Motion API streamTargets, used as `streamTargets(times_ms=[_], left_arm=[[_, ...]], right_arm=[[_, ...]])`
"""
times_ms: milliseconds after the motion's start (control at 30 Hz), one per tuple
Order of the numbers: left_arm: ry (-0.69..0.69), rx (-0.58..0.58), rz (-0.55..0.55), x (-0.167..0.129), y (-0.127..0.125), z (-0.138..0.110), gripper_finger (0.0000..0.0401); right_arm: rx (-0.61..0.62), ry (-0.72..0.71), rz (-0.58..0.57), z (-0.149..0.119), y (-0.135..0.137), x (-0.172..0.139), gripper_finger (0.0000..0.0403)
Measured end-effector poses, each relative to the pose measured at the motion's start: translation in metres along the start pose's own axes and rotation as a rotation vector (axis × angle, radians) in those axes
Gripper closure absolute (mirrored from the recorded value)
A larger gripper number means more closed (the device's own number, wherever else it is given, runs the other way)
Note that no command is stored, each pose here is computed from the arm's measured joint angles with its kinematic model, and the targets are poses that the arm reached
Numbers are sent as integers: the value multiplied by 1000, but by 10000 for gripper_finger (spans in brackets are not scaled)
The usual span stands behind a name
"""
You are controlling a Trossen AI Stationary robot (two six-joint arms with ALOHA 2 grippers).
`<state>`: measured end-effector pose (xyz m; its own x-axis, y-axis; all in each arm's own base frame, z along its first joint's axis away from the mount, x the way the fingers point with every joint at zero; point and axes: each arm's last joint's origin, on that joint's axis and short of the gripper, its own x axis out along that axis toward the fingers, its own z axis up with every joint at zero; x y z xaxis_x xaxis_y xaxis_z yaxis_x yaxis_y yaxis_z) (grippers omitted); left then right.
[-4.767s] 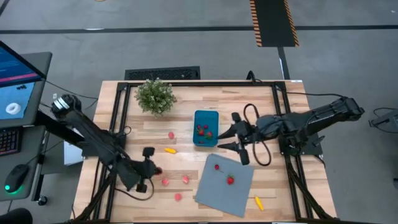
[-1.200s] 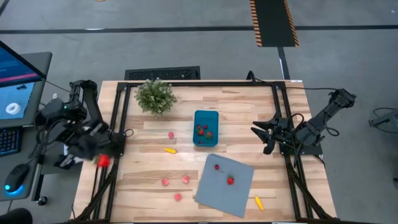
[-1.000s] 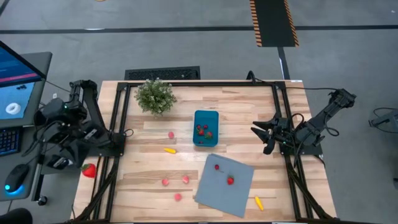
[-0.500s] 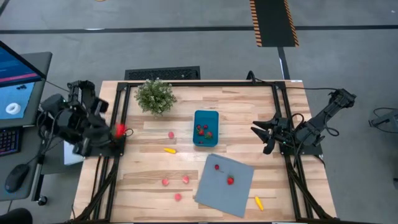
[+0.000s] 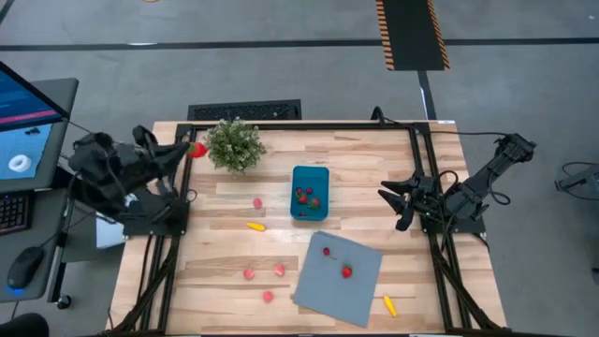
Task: Pick and placing Produce into tupperware
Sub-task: Put the strawberry into the blue bin
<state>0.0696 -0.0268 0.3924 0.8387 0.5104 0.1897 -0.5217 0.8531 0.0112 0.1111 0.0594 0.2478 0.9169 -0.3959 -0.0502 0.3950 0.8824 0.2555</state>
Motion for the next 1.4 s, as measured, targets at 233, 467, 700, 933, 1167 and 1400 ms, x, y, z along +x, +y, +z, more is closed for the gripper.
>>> streamTargets(times_ms=[233,467,700,933,1167,1400], left_arm=[[52,100,39,29,-32,-26,401],[153,77,-91,75,-55,-63,401],[294,24,-192,126,-62,-91,401],[449,-11,-283,172,-62,-117,401],[620,-65,-351,209,-66,-155,401],[729,-80,-427,237,-81,-187,401]], right_arm=[[1,0,0,0,0,0,232],[7,-3,2,1,0,0,232],[10,-4,3,0,1,0,232],[-10,7,-1,-3,3,2,232],[-31,20,-5,-7,6,4,232],[-22,24,-7,-8,7,5,232]])
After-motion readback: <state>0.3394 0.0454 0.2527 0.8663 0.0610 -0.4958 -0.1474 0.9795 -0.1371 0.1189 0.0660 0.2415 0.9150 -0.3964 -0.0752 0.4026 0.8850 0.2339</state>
